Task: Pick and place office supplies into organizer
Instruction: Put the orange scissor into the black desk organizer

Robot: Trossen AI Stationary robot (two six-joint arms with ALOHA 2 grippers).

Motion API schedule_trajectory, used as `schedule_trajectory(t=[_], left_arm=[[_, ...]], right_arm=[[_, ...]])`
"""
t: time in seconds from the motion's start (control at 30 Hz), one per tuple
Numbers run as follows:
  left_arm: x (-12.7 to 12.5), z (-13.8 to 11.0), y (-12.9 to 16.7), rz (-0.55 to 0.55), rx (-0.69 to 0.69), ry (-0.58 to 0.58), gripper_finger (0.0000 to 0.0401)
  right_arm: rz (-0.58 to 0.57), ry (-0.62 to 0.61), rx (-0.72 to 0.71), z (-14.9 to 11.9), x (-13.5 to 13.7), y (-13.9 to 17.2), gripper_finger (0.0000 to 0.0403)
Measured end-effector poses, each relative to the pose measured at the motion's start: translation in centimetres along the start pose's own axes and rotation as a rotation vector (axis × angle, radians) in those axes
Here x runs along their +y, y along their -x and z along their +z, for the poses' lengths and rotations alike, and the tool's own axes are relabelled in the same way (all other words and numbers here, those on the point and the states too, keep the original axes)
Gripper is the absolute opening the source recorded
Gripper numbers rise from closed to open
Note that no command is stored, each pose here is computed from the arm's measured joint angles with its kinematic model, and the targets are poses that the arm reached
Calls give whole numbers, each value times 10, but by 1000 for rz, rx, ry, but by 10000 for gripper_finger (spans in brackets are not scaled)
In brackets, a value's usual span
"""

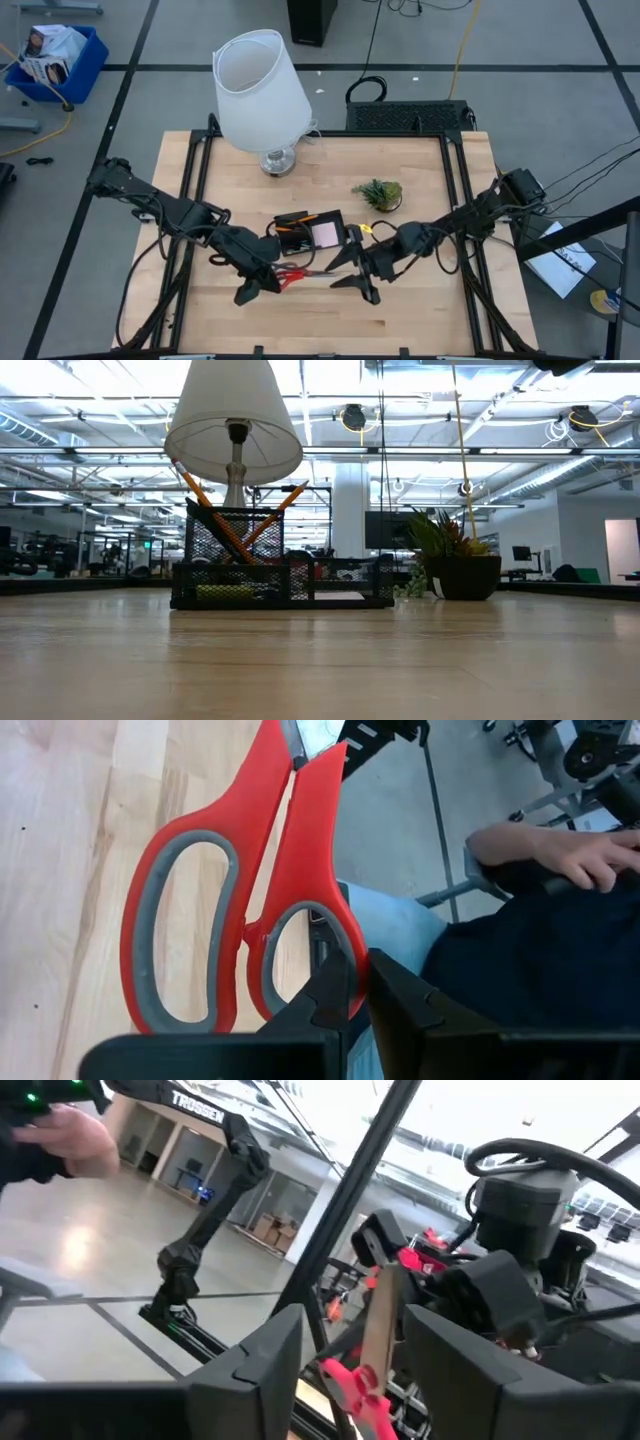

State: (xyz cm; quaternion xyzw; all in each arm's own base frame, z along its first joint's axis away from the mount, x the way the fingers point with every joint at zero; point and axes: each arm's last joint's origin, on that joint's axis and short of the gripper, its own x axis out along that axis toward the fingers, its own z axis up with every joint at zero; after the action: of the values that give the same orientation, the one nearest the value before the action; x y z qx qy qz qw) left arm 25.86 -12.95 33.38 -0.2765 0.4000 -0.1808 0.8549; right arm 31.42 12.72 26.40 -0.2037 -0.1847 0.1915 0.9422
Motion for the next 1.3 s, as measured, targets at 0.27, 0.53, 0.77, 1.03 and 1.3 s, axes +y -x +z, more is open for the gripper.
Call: schedule_trajectory(t=[0.27,0.53,0.77,1.03,1.3], left_arm=[[1,1,0,-2,1,-15,15],[4,3,1,-3,-4,-12,26],[4,4,1,-3,-4,-8,23],[3,2,1,11,-5,-44,48],[15,-6,7,220,2,-4,51]], right_arm=[[33,23,-38,2,0,0,104],[42,5,-45,7,-6,-6,62],[49,39,-30,7,-7,-8,15],[21,52,-4,5,-9,-8,3],[-28,27,92,-5,-16,-7,2]])
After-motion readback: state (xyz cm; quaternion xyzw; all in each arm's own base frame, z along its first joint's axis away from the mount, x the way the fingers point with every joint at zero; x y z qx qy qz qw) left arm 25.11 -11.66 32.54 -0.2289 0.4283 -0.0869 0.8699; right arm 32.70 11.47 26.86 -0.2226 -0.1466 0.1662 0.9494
